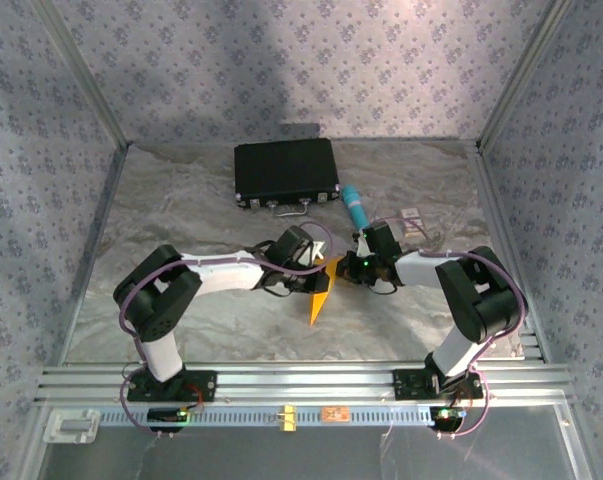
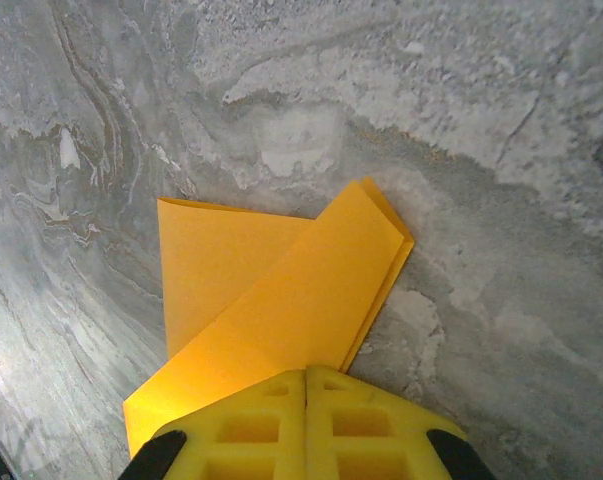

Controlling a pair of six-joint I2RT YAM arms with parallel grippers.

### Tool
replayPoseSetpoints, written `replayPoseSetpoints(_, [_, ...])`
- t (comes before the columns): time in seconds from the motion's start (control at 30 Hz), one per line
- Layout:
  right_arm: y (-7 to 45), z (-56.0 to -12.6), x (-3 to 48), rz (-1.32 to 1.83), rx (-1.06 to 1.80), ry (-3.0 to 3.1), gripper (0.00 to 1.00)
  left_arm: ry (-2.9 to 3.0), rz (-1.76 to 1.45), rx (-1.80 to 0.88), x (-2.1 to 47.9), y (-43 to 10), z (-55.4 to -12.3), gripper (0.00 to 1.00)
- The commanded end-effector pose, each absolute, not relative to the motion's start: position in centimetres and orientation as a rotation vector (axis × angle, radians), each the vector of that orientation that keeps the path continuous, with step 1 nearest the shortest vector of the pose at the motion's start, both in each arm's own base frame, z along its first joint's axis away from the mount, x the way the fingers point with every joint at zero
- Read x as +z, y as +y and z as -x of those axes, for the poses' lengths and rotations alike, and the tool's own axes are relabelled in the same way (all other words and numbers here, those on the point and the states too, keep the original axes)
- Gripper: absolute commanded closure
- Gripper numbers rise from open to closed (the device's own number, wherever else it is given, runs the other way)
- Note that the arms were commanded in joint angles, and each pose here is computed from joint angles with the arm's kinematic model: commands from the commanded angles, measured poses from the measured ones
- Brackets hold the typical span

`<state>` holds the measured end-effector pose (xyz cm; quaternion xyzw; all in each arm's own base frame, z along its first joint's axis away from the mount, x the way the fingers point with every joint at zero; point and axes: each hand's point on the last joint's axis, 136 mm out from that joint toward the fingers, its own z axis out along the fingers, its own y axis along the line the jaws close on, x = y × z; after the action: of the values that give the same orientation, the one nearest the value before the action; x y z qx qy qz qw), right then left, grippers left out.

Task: Fold a paper plane with a square sheet of paper (pick it up from the middle)
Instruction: Fold the wing for the fifth time at the center of the table.

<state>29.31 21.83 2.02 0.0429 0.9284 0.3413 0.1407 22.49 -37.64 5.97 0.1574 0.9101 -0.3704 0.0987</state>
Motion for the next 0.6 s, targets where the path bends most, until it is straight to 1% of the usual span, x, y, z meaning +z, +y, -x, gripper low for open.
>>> replayPoseSetpoints(0.0, [20.1,-28.0,-0.5,-0.204,0.884,2.766,0.98,2.722,-0.507,-1.147,5.5,-38.8,-22.0,0.95])
replayPoseSetpoints(0.07, [20.2,-28.0,-0.5,-0.204,0.885,2.767,0.98,2.759,-0.507,-1.146,4.3,-39.0,-21.7,0.96])
replayPoseSetpoints(0.3, [19.8,-27.8,-1.0,-0.216,0.863,2.78,0.98,2.884,-0.496,-1.003,1.0,-36.6,-19.7,0.97])
replayPoseSetpoints(0.57, [19.7,-27.9,-1.2,-0.214,0.855,2.785,0.98,2.913,-0.549,-0.953,0.7,-35.8,-17.9,0.94])
